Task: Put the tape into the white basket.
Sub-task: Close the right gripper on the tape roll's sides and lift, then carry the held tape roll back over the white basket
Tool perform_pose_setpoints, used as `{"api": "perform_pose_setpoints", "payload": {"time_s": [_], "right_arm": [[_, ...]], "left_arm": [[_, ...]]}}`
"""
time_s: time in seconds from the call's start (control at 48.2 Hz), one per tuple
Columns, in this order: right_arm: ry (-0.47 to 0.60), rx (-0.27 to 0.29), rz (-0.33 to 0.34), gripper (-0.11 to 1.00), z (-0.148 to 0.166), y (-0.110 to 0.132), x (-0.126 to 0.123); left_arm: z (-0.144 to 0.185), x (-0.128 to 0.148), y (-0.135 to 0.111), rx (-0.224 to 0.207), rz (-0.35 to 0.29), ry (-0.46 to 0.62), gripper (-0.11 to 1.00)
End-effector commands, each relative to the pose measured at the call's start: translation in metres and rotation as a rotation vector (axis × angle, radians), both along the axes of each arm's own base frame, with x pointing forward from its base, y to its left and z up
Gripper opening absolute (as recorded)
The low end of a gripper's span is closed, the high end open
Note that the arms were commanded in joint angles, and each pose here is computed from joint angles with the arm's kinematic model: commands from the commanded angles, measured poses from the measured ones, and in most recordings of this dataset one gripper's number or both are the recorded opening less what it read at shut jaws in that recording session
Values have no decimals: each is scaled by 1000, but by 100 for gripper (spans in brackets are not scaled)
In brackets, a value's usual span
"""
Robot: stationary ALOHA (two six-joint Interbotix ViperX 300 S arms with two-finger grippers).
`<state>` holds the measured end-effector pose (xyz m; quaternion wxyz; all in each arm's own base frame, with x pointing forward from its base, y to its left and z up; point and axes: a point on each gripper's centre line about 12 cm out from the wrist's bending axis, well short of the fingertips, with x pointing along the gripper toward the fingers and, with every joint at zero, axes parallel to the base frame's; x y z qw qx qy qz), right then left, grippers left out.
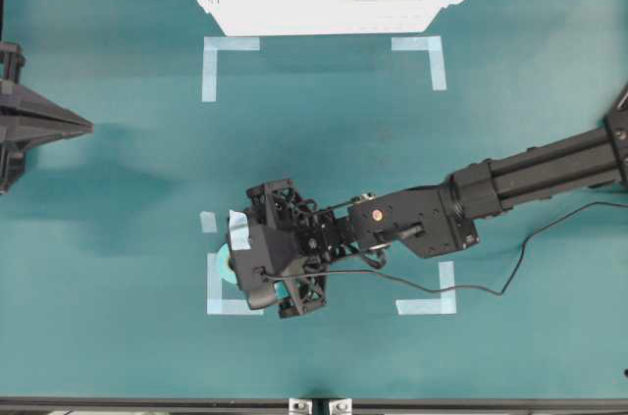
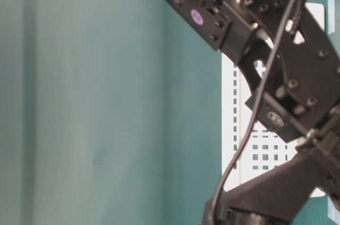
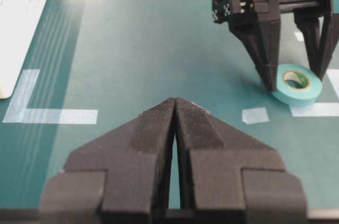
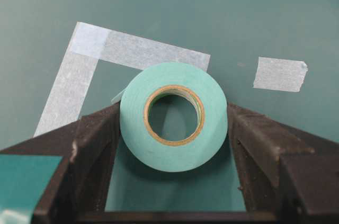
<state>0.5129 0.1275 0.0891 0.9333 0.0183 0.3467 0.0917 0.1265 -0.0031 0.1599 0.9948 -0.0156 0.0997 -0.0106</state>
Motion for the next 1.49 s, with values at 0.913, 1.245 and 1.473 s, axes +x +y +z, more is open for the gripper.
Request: {"api": "perform_pose_setpoints", "payload": {"time_s": [0.913, 1.245, 1.473], "right_arm": [[-72, -47, 3, 68, 117, -14, -13], [-70, -89, -20, 68, 148, -33, -23], [-75, -91, -20, 68, 152, -33, -24]], "left_arm": [[5, 1, 0, -3, -2, -15, -11], [5, 1, 0, -2, -2, -15, -11], [5, 1, 0, -3, -2, -15, -11]]}}
